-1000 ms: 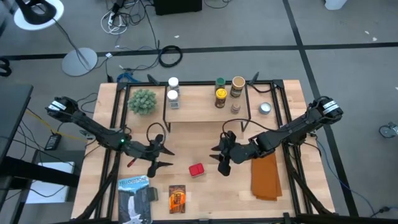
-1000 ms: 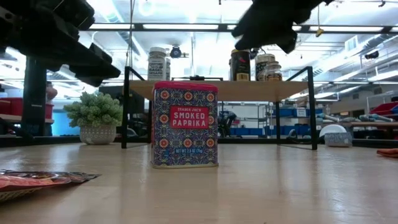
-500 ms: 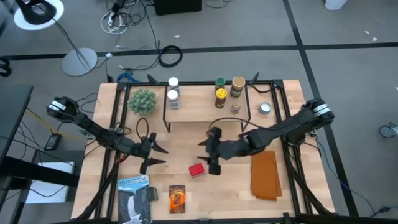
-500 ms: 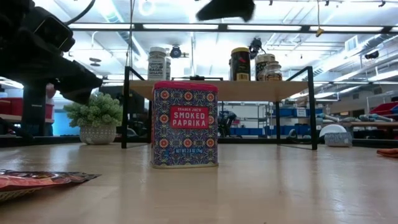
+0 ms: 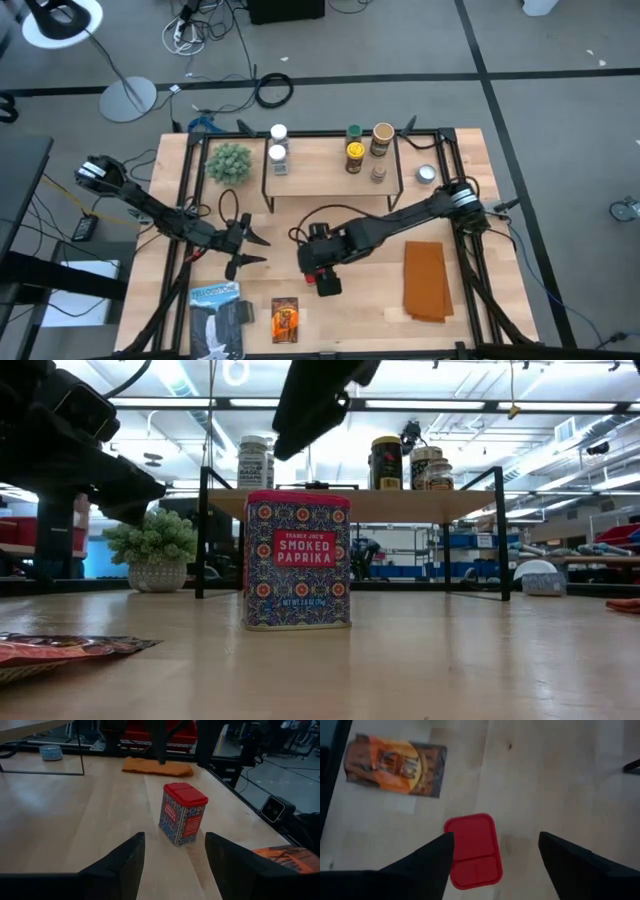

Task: Shelf spices
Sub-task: Put the red seasoning can onto the shelf

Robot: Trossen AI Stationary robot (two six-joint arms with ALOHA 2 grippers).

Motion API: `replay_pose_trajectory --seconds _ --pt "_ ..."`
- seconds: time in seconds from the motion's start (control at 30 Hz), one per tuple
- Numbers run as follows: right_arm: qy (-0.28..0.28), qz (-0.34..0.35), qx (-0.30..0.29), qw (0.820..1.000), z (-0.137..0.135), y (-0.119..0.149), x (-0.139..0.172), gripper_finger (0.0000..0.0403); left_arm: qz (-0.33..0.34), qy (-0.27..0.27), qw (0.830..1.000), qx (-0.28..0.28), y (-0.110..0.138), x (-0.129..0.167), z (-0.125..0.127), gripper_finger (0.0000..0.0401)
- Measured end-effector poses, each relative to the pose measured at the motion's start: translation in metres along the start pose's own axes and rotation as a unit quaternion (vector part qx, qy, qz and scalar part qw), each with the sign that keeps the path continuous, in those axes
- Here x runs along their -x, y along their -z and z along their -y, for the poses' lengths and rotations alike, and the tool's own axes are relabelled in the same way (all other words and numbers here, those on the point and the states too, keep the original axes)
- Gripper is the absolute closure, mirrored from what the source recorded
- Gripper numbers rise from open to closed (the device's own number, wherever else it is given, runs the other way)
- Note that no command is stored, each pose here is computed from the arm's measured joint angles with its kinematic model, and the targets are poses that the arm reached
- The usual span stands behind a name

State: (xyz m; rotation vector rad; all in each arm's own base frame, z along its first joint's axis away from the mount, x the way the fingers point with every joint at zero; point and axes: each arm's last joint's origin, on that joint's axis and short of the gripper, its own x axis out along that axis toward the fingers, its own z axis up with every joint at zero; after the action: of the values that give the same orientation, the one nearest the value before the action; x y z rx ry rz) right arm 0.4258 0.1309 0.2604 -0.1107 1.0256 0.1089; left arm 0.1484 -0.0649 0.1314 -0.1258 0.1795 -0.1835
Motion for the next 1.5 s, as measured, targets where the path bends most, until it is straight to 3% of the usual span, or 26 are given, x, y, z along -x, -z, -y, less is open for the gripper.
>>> replay_pose_trajectory --seconds 0.27,0.47,0.6,0.77,0.93,1.13,1.23,1.5 --pt "-0.02 -0.068 0.011 0.997 -0.005 0.004 -0.032 0.0059 0.001 0.0 1.0 0.0 0.0 0.0 0.0 0.0187" --pt "-0.028 -0.099 0.034 0.994 -0.011 0.012 -0.053 0.0051 0.003 0.0 1.0 0.0 0.0 0.0 0.0 0.0187" --pt "-0.012 -0.101 0.041 0.994 -0.011 0.013 -0.055 0.0087 0.003 0.0 1.0 0.001 -0.001 0.0 0.0 0.0187" --pt "-0.011 -0.099 0.036 0.994 -0.01 0.012 -0.053 0.0179 0.001 -0.002 1.0 0.0 0.0 0.0 0.0 0.0187" --pt "-0.021 -0.101 0.048 0.994 -0.009 0.012 -0.052 0.0186 0.001 -0.003 1.0 0.0 0.0 0.0 0.0 0.0187" --pt "-0.019 -0.082 0.04 0.996 0.002 0.005 -0.02 0.0186 0.001 -0.003 1.0 0.0 0.0 0.0 0.0 0.0187" --pt "0.013 -0.065 0.029 0.997 0.014 0.002 0.007 0.0182 0.001 -0.003 1.0 0.0 0.0 0.0 0.0 0.0187" --pt "0.1 0.0 0.005 0.995 0.074 -0.004 0.082 0.0184 0.001 -0.003 1.0 0.0 0.0 0.0 0.0 0.0187"
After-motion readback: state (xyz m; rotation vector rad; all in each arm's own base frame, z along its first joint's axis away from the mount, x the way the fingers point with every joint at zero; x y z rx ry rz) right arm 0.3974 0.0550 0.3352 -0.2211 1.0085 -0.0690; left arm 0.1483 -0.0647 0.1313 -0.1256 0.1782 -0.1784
